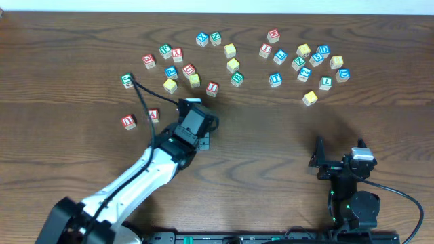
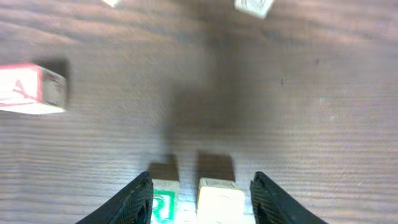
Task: Spell out ROBOT
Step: 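Raise the left gripper and move it back to the block cluster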
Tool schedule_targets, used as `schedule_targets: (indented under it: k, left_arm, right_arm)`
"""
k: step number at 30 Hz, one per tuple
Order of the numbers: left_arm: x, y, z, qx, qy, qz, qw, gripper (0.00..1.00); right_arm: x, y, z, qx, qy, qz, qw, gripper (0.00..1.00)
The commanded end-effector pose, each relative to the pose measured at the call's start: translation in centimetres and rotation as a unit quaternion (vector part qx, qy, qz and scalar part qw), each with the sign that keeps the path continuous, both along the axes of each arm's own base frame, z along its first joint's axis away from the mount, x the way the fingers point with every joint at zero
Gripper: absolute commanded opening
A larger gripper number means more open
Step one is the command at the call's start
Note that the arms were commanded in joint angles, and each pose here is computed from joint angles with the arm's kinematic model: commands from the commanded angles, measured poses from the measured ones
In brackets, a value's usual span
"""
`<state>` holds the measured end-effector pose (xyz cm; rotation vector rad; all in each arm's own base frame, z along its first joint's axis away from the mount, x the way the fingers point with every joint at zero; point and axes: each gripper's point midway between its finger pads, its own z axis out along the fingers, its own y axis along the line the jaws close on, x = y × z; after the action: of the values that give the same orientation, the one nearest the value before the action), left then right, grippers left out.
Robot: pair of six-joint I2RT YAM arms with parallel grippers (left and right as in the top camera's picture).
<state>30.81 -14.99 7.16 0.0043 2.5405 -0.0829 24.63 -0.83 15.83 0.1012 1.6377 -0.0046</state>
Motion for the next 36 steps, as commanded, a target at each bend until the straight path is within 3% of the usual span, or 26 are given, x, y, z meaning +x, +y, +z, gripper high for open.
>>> schedule_targets:
  k: [1, 6, 20, 27, 36]
  left_arm:
    - [1.4, 0.5, 3.4, -0.003, -0.045, -0.003, 0.999, 0.53]
    - [3.1, 1.8, 7.2, -0.003, -0.093, -0.005, 0.996, 0.54]
    - [9.4, 3.7, 16.9, 0.052, -0.151, -0.118, 0.98, 0.54]
    - [12.2, 4.1, 15.8, 0.049, -0.115, -0.099, 0.987, 0.54]
    - [14.5, 3.2, 11.9, -0.038, -0.074, 0.011, 0.996, 0.53]
  right_arm:
    - [0.0, -0.2, 0.0, -0.006, -0.001, -0.003, 1.0, 0.99]
    - [0.0, -0.2, 0.0, -0.006, -0.001, -0.003, 1.0, 0.99]
    - [0.0, -0.2, 0.0, -0.006, -0.001, -0.003, 1.0, 0.99]
    - [0.0, -0.2, 0.0, -0.006, -0.001, -0.003, 1.0, 0.99]
    - [0.0, -0.2, 0.0, -0.006, -0.001, -0.003, 1.0, 0.99]
